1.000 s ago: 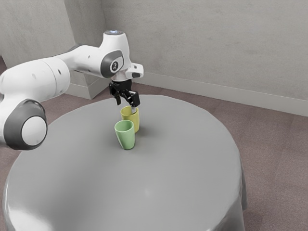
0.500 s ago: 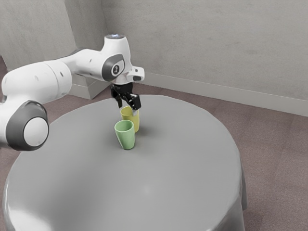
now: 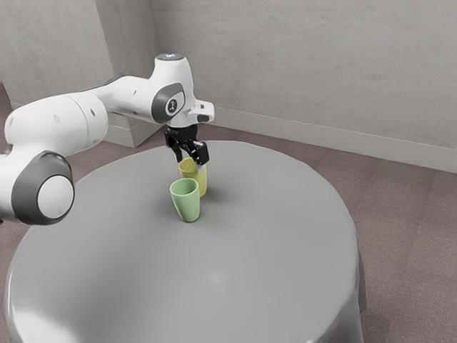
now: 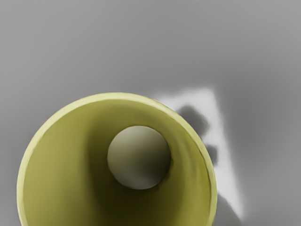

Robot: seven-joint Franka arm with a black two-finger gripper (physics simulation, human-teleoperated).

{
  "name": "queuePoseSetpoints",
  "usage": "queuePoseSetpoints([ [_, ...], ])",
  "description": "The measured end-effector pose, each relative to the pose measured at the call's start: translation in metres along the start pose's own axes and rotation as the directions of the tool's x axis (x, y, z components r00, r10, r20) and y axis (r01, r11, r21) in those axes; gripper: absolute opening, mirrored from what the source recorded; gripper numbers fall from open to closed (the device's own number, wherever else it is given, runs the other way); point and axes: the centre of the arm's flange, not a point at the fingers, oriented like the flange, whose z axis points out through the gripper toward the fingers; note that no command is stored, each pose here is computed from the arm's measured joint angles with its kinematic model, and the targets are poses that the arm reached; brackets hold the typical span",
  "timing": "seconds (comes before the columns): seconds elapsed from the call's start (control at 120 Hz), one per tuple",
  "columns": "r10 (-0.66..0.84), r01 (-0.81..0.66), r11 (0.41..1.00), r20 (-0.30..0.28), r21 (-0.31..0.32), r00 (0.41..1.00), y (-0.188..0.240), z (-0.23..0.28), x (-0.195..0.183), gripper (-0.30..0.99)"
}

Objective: Place the left cup onto the right cup

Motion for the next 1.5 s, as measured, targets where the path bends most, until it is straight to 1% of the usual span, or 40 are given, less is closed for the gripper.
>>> queuePoseSetpoints([
  [0.142,0.001,-0.001,1.000,-0.001,0.000,1.000,0.000,0.001,0.000,0.62],
  [0.308,0.003,-0.003,1.000,0.000,-0.001,1.000,0.000,0.003,0.000,0.57],
  [0.625,0.005,-0.005,1.000,0.005,-0.003,1.000,0.001,0.008,0.001,0.43],
  [1.175,0.006,-0.006,1.000,0.006,-0.006,1.000,0.001,0.012,0.001,0.24],
  [1.5,0.007,-0.007,1.000,0.007,-0.006,1.000,0.001,0.015,0.001,0.08],
])
